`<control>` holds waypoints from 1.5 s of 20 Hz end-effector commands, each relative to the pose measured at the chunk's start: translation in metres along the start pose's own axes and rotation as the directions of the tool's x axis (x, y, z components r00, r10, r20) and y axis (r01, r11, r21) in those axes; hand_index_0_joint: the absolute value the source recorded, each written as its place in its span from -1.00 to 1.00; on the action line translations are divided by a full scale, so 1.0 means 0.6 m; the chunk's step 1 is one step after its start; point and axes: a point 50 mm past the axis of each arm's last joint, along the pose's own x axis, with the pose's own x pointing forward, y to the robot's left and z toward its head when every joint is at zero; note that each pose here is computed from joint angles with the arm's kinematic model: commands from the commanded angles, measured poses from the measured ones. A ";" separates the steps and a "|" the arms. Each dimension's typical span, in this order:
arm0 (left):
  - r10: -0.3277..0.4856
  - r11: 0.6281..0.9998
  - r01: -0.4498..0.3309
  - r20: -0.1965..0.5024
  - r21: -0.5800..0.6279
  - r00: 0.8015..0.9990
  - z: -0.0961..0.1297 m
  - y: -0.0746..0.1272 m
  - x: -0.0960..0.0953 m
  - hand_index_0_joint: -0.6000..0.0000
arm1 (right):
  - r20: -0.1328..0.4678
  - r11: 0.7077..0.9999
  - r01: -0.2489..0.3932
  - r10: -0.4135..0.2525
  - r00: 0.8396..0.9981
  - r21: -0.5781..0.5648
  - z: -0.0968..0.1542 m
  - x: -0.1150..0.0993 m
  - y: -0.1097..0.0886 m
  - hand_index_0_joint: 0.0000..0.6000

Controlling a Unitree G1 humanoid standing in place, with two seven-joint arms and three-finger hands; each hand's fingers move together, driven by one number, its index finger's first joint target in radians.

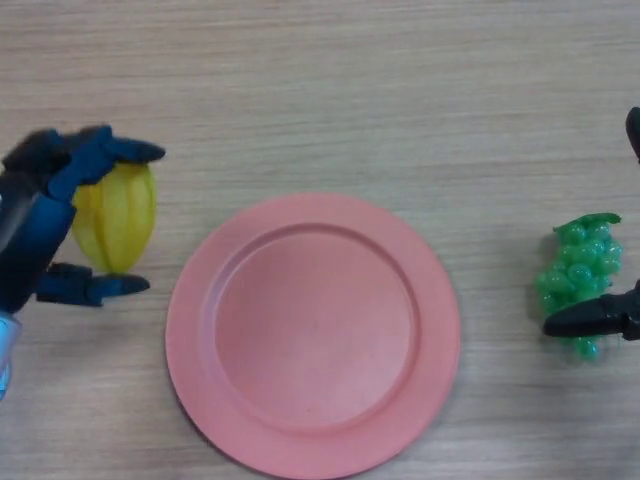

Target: Pick up the yellow starfruit and place it on the plate

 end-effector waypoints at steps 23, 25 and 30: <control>0.337 0.892 -0.296 0.065 -0.341 0.939 0.052 0.077 -0.006 1.00 | 0.215 0.995 0.079 -0.065 0.974 -0.055 0.059 -0.003 -0.023 -1.00; 0.337 0.830 -0.278 0.038 -0.484 0.941 0.050 0.096 -0.016 1.00 | 0.218 0.996 0.071 -0.057 0.974 -0.059 0.061 0.000 -0.021 -1.00; 0.270 0.720 -0.244 -0.062 -0.649 0.961 0.044 0.101 -0.030 1.00 | 0.212 0.997 0.047 -0.035 0.977 -0.054 0.061 0.002 -0.010 -1.00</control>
